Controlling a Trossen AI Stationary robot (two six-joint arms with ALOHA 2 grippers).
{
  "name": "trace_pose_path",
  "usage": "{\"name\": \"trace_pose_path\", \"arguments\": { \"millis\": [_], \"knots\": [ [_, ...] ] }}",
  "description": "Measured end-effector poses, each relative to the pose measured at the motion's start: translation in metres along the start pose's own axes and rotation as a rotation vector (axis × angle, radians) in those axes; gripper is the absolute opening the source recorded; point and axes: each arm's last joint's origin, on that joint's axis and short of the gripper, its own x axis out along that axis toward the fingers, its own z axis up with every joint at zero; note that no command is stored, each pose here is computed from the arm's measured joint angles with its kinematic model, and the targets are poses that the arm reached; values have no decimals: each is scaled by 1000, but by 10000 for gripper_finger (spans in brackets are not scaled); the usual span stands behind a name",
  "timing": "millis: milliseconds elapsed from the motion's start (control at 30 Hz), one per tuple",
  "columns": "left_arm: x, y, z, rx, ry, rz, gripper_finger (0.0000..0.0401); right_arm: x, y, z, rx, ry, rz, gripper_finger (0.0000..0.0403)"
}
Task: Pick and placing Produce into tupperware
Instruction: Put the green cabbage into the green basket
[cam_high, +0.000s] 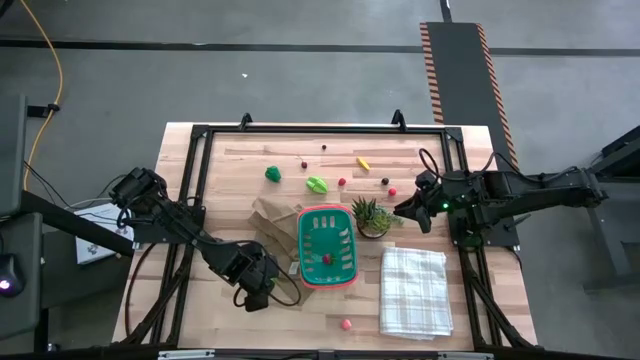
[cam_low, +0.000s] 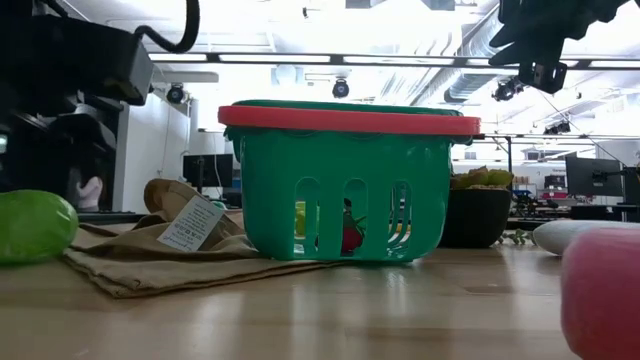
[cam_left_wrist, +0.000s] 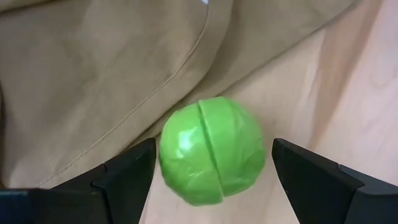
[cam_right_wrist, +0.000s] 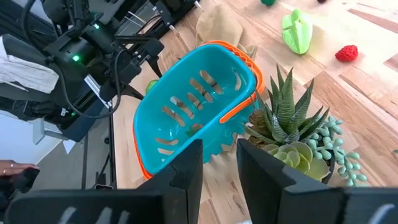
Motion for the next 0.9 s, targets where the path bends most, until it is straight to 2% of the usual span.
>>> {"name": "trace_pose_path", "arguments": {
  "millis": [900],
  "knots": [
    [0, 0, 0, -20, -4, 6, 307, 0, 0, 0, -4, 0, 0, 90]
  ]
}}
